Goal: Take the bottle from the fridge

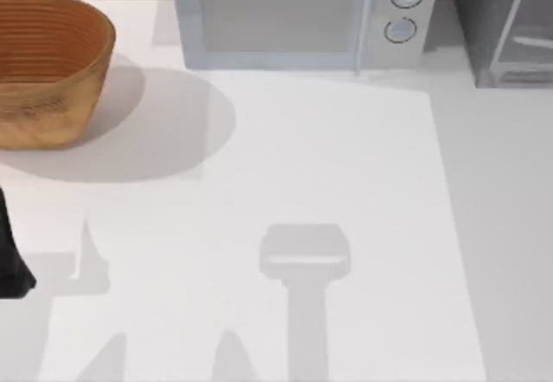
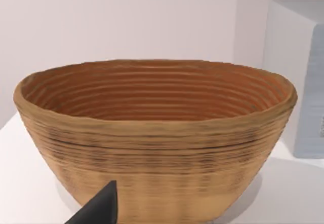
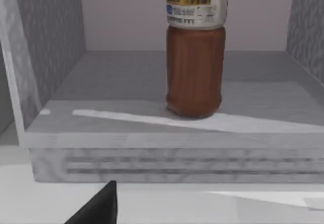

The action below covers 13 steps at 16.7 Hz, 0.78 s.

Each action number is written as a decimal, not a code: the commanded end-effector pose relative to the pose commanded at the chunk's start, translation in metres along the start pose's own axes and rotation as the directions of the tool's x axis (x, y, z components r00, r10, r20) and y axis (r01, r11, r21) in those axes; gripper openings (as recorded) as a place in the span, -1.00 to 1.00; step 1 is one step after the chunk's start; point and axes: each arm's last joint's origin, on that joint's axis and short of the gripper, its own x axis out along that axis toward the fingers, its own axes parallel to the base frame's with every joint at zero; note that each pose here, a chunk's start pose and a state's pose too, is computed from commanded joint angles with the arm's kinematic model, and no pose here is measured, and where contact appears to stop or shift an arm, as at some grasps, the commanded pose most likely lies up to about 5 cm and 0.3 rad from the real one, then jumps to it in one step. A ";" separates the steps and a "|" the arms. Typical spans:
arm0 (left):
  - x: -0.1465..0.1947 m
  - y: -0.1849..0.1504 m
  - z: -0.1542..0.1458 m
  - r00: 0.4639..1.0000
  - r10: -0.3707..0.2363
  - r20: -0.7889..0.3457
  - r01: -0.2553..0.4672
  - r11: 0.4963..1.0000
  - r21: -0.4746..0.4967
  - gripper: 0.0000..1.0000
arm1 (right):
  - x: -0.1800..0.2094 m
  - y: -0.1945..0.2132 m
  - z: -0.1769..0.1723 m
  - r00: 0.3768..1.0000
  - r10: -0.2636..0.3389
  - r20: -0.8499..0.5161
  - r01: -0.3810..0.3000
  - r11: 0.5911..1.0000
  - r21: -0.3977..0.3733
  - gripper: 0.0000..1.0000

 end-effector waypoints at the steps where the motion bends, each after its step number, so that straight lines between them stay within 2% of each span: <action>1: 0.000 0.000 0.000 1.000 0.000 0.000 0.000 1.000 0.000 1.00 | 0.000 -0.001 -0.001 1.000 0.000 0.003 0.000 1.000 -0.002 1.00; 8: 0.000 0.000 0.000 1.000 0.000 0.000 0.000 1.000 0.000 1.00 | 0.003 -0.001 -0.002 1.000 0.004 -0.001 -0.004 1.000 0.000 1.00; 13: 0.000 0.000 0.000 1.000 0.000 0.000 0.000 1.000 0.000 1.00 | 0.051 -0.012 0.000 1.000 -0.002 0.001 0.002 1.000 -0.006 1.00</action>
